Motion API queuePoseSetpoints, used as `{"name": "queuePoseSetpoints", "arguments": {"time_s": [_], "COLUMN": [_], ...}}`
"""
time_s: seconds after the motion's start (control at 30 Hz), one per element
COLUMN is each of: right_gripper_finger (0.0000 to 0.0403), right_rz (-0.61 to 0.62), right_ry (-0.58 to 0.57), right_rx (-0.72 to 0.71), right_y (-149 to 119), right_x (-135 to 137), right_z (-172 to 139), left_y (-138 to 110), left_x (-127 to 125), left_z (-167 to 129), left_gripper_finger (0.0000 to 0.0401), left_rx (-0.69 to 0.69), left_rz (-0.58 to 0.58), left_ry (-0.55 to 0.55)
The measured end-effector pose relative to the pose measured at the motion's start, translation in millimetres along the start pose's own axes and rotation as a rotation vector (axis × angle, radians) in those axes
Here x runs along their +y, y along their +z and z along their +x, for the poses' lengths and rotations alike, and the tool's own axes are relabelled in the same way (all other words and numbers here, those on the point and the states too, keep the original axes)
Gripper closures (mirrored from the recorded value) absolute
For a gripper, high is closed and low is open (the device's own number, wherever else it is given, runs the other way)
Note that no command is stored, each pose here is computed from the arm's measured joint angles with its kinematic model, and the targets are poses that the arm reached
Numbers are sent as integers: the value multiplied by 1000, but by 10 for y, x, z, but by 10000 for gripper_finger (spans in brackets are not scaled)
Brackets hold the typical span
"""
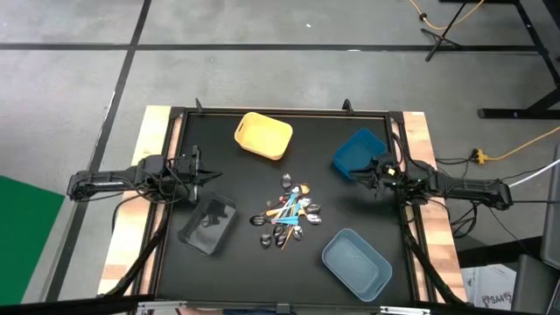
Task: Sort silverware by color (type)
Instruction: Put the light blue spoon into the blue bin
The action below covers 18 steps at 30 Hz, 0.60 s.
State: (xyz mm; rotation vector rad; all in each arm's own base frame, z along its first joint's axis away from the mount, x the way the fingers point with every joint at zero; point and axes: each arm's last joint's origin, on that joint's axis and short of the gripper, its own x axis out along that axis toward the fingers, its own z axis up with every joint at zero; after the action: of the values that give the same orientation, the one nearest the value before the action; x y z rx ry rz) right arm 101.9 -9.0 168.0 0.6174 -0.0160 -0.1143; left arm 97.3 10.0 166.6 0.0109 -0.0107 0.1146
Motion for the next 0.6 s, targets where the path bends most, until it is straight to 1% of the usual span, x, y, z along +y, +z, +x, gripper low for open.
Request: {"name": "queuePoseSetpoints", "arguments": {"time_s": [0.07,0.13,0.23,0.33,0.43,0.6], "right_gripper_finger": [331,331,331,325,295,221], "right_rz": [-14,-43,-90,-112,-116,-112], "right_ry": [-32,-37,9,68,111,146], "right_rx": [-23,-42,-96,-175,-232,-288], "right_y": [7,20,74,150,204,254], "right_x": [-9,-5,37,94,134,169], "right_z": [0,0,-4,-16,-31,-49], "left_y": [0,0,0,0,0,0], "left_x": [0,0,0,0,0,0], "left_z": [0,0,0,0,0,0], "left_gripper_finger": [401,401,401,401,401,401], "left_rx": [0,0,0,0,0,0], "left_rz": [0,0,0,0,0,0], "left_ry": [1,0,0,0,0,1]}}
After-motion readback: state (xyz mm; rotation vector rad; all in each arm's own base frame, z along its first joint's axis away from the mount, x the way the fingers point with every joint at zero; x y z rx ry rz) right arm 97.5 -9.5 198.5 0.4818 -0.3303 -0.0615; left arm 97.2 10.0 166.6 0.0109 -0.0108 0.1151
